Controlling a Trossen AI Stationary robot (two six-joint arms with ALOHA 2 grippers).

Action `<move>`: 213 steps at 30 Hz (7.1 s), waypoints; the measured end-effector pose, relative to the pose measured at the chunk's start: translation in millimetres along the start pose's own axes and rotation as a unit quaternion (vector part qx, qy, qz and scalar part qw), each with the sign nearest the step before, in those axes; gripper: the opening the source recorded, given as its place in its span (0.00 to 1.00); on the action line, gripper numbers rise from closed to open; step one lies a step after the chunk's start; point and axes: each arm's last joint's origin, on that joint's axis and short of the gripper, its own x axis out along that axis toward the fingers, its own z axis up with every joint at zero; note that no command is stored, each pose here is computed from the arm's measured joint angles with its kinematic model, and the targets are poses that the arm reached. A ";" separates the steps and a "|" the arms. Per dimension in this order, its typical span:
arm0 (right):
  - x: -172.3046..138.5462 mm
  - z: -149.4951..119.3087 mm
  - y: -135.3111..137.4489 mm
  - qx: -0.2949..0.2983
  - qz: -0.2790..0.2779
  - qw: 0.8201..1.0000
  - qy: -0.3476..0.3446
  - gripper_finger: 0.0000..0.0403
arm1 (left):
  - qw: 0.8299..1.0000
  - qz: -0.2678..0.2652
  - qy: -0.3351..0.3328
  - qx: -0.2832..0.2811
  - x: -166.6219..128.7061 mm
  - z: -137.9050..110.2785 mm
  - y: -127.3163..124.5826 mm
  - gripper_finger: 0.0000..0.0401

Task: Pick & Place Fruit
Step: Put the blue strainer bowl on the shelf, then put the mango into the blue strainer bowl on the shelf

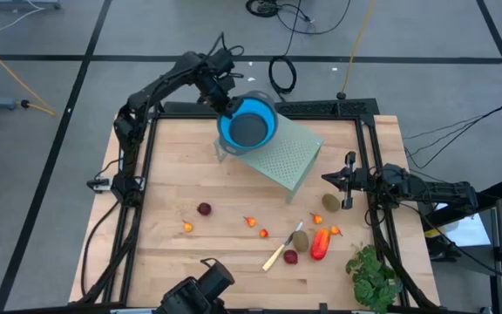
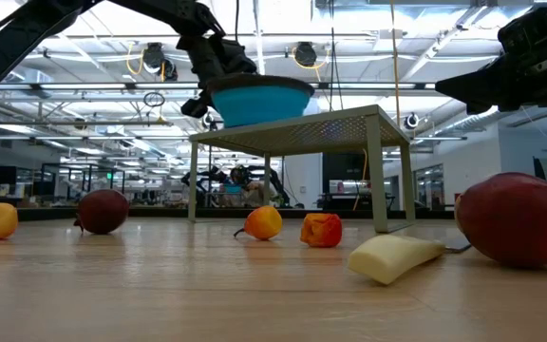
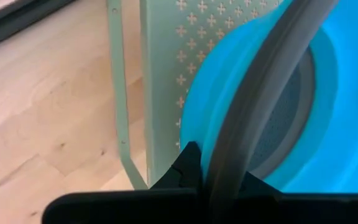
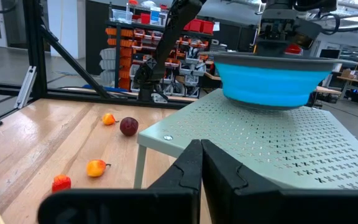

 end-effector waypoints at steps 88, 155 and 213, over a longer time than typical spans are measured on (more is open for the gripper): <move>0.0 0.0 0.0 0.000 0.000 1.000 0.000 0.00 | 1.000 0.001 -0.007 0.020 -1.2 2.3 4.2 0.64; 0.0 0.0 0.0 0.000 0.000 1.000 0.000 0.00 | 0.955 0.099 -0.232 0.154 -178.0 -141.1 -68.8 0.64; 0.0 0.0 0.0 0.075 0.000 0.997 0.000 0.00 | 0.907 0.068 -0.275 0.312 -146.9 -179.1 -148.1 0.64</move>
